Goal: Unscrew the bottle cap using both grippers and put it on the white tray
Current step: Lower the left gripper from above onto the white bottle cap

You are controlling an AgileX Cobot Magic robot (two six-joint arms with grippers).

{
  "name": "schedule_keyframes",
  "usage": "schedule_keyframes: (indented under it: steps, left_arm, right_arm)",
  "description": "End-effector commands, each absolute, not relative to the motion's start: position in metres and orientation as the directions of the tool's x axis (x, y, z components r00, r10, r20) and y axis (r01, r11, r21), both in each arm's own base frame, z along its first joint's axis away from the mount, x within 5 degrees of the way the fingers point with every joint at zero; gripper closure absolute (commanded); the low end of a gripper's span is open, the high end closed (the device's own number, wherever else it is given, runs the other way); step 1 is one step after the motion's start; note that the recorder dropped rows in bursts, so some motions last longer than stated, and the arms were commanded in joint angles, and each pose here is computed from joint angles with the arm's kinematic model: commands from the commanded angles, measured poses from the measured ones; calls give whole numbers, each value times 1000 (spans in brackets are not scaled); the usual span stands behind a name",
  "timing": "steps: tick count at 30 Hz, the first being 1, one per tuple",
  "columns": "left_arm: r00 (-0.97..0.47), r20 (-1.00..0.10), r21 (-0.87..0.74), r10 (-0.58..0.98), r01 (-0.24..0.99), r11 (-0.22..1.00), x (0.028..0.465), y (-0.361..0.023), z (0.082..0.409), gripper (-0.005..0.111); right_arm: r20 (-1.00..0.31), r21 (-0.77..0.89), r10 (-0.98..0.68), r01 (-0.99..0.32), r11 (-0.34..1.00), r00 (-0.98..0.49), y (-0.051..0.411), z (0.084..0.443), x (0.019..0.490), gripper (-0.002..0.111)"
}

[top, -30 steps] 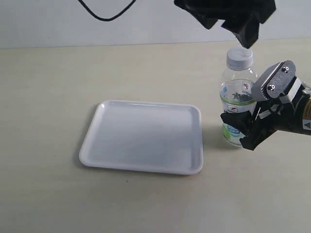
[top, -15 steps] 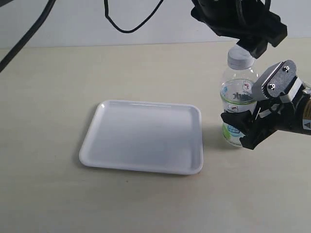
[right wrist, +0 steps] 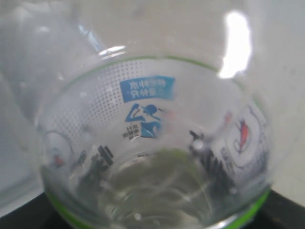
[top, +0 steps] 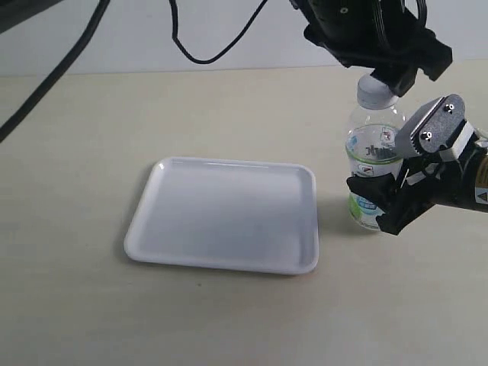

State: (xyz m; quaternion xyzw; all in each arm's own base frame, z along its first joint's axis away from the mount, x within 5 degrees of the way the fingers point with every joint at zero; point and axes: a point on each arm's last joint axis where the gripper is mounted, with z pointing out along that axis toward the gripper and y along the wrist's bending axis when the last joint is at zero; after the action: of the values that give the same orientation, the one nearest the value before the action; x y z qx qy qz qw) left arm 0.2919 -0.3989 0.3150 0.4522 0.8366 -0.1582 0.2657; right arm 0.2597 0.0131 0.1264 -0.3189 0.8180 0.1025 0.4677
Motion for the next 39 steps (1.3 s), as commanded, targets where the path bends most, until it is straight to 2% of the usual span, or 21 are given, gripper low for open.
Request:
schedule_keyframes:
  steps: [1, 13, 20, 39]
  left_arm:
    - [-462, -584, -36, 668, 836, 547, 293, -402, 309, 40]
    - [-488, -546, -47, 681, 830, 556, 290, -399, 308, 40]
    - [-480, -570, -47, 667, 829, 557, 288, -396, 318, 40]
    - [-498, -583, -102, 642, 829, 550, 287, -401, 318, 41]
  right_arm:
    - [-798, -141, -459, -620, 772, -390, 10, 122, 257, 108]
    - [-799, -139, -456, -619, 773, -391, 10, 123, 257, 108]
    - [-801, -136, -453, -618, 774, -391, 10, 123, 257, 108]
    - [-801, -136, -453, -618, 774, -391, 10, 123, 257, 108]
